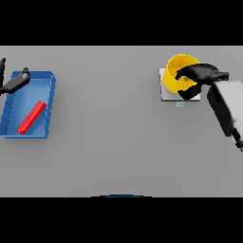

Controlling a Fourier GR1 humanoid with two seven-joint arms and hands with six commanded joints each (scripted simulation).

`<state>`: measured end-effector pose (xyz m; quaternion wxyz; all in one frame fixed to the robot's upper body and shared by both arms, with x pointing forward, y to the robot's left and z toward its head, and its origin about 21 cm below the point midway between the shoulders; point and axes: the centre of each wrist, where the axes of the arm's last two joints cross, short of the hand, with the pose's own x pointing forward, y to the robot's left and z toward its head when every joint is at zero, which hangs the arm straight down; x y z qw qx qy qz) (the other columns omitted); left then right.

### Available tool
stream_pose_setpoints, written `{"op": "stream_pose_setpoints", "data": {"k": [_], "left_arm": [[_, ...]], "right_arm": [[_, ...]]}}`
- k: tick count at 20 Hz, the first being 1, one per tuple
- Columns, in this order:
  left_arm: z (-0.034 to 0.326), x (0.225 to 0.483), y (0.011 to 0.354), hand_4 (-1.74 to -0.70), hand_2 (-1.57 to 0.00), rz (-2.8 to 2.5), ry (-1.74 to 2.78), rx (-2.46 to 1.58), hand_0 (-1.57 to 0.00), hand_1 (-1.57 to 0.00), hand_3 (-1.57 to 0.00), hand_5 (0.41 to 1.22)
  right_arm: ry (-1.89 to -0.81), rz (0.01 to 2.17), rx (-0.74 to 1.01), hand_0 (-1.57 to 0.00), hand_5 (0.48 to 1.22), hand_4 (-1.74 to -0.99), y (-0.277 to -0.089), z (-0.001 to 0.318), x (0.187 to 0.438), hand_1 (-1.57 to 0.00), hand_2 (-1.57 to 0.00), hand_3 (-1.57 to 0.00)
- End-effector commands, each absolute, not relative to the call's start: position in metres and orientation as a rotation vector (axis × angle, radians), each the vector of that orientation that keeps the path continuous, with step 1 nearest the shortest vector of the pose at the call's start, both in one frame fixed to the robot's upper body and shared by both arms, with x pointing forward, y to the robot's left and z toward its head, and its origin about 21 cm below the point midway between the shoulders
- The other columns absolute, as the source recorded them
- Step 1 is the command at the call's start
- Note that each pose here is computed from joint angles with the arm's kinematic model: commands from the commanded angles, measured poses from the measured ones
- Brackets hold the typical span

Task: Pick up the red beaker and tilt it to pour out 1 green nut into yellow bowl. Pick up the yellow bowl and place it on the metallic measuring scale.

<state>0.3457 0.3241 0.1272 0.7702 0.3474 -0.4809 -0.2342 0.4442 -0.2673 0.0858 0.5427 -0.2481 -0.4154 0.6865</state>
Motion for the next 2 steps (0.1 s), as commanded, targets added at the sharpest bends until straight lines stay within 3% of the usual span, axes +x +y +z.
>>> {"op": "stream_pose_setpoints", "data": {"k": [1,2], "left_arm": [[0.1295,0.3452,0.3247,-0.82,0.00,-0.505,-1.036,0.749,0.00,0.00,0.00,0.734],[0.1290,0.3434,0.3285,-0.82,0.00,-0.513,-1.044,0.755,0.00,0.00,0.00,0.734]], "right_arm": [[-0.975,1.634,-0.592,-0.07,0.735,-1.316,-0.2660,0.0837,0.4443,-0.06,-0.14,-0.37],[-0.974,1.640,-0.592,-0.05,0.733,-1.308,-0.2638,0.0823,0.4443,-0.05,-0.12,-0.35]]}}
